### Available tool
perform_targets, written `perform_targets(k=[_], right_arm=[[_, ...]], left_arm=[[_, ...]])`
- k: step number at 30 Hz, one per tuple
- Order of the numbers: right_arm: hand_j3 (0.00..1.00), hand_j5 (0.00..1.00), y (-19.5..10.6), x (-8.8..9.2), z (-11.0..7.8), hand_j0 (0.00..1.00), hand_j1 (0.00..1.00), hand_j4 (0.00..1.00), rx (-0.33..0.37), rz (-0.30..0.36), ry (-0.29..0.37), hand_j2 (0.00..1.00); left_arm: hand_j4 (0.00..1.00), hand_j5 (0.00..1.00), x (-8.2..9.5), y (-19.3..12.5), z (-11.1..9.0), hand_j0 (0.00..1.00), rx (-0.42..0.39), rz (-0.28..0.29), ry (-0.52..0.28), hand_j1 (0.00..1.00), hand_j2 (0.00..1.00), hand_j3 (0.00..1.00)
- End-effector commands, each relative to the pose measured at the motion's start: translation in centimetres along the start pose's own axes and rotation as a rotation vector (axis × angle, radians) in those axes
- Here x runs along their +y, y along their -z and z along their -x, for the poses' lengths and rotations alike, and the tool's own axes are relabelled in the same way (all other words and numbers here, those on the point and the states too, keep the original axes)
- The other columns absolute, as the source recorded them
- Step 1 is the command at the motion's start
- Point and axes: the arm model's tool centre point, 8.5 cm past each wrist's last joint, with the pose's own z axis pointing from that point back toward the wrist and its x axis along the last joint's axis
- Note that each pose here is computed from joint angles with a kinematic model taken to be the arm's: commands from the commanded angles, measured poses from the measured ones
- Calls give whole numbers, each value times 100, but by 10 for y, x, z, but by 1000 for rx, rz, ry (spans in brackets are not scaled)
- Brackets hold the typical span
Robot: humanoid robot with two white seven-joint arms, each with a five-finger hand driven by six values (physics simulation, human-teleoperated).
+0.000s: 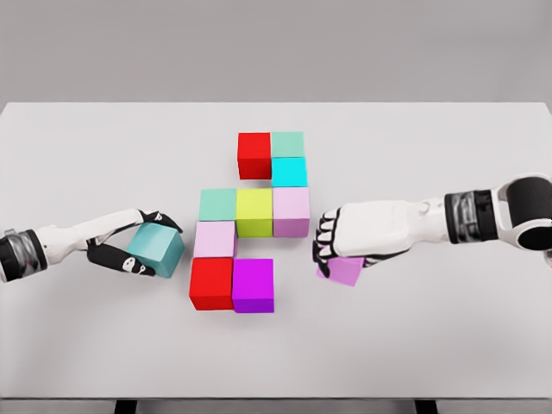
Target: Assemble the squares on the desktop into the number 2
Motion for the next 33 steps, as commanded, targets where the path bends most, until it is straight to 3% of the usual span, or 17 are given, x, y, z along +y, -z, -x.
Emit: perform_targets(k=[1, 8, 16, 17, 18, 19, 21, 24, 26, 28, 30, 33], right_arm=[[49, 49, 6, 1, -3, 49, 49, 49, -19, 4, 11, 49], [49, 49, 25, -1, -11, 49, 49, 49, -73, -1, 5, 49], [50, 50, 38, 4, -18, 50, 50, 50, -112, -25, 6, 50], [60, 60, 37, 3, -18, 60, 60, 60, -111, -25, 4, 60], [93, 93, 37, 3, -17, 93, 93, 93, -110, -26, 5, 93], [100, 100, 36, 4, -17, 100, 100, 100, -108, -28, 5, 100], [100, 100, 32, 5, -15, 100, 100, 100, -97, -33, 6, 100], [100, 100, 9, -7, -5, 100, 100, 100, -62, 1, 26, 100], [100, 100, -17, -30, 3, 100, 100, 100, -26, 89, 40, 100], [100, 100, -36, -43, 9, 100, 100, 100, 13, 127, 28, 100], [100, 100, -58, -37, 14, 100, 100, 100, 67, 101, 37, 100], [100, 100, -96, -10, 17, 100, 100, 100, 159, 2, 83, 100]], left_arm=[[52, 52, 0, 0, 1, 52, 5, -1, 2, 52, 52, 52], [44, 44, 6, 1, 5, 44, 67, -20, -50, 44, 44, 44], [37, 37, 39, 4, -8, 37, 68, -95, -46, 37, 37, 37], [37, 37, 42, 8, -11, 37, 67, -103, -48, 37, 37, 37], [37, 37, 47, 8, -11, 37, 76, -109, -48, 37, 37, 37], [37, 37, 50, 8, -11, 37, 85, -114, -52, 37, 37, 37], [37, 37, 58, 11, -15, 37, 92, -127, -58, 37, 37, 37], [37, 37, 71, 17, -10, 37, 98, -159, -80, 37, 37, 37], [37, 37, 80, 23, -10, 37, 98, -178, -94, 37, 37, 37], [36, 36, 86, 30, -8, 36, 130, -190, -120, 36, 36, 36], [36, 36, 91, 40, -11, 36, 143, -200, -126, 36, 36, 36], [34, 34, 97, 52, -13, 34, 133, -214, -136, 34, 34, 34]])
